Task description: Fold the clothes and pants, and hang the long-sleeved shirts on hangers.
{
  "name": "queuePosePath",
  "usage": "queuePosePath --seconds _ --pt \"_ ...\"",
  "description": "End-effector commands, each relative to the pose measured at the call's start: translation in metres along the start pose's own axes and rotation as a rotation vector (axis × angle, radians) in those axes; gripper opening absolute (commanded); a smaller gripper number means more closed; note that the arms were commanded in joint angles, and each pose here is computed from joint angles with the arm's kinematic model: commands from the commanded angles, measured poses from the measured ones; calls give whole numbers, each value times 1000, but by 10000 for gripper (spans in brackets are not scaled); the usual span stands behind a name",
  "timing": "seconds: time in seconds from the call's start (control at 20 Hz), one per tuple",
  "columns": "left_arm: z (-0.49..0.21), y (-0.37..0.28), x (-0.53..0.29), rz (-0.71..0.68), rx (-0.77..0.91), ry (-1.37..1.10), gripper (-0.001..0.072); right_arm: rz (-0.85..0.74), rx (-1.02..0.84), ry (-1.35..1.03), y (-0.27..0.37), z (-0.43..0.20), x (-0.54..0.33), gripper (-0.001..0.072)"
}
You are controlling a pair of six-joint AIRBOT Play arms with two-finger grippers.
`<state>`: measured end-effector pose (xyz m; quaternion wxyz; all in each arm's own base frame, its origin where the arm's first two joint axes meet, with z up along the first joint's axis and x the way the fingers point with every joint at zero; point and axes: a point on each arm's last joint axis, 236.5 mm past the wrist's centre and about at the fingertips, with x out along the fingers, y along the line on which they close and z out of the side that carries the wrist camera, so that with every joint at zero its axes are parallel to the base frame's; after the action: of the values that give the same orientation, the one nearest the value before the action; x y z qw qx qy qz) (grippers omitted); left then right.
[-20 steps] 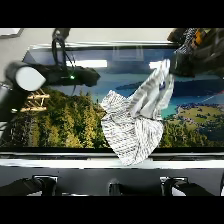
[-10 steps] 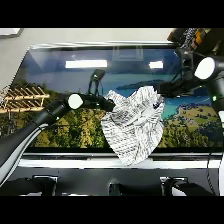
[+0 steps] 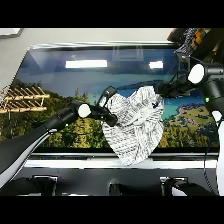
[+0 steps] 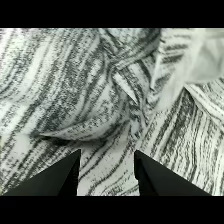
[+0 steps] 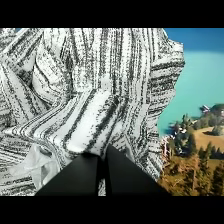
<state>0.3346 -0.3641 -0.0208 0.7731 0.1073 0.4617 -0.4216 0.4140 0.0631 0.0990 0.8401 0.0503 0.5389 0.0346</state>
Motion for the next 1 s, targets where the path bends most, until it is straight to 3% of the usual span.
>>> queuePosePath --seconds 0.0,0.75,0.8,0.85,0.9,0.95 --pt "-5 -12 14 4 87 -19 402 0 13 -3 0 1 1 31" --pt "14 -23 62 47 111 -149 387 -4 22 28 -1 -7 1 31" --pt "13 -25 62 43 107 -148 293 -5 24 32 -1 -8 1 31" --pt "13 -26 62 36 95 -150 100 -5 25 34 -1 -8 1 31" --pt "15 -28 61 29 81 -155 20 -2 29 38 0 -9 1 31" --pt "18 -28 58 29 79 -162 20 -1 40 44 0 -10 1 31"
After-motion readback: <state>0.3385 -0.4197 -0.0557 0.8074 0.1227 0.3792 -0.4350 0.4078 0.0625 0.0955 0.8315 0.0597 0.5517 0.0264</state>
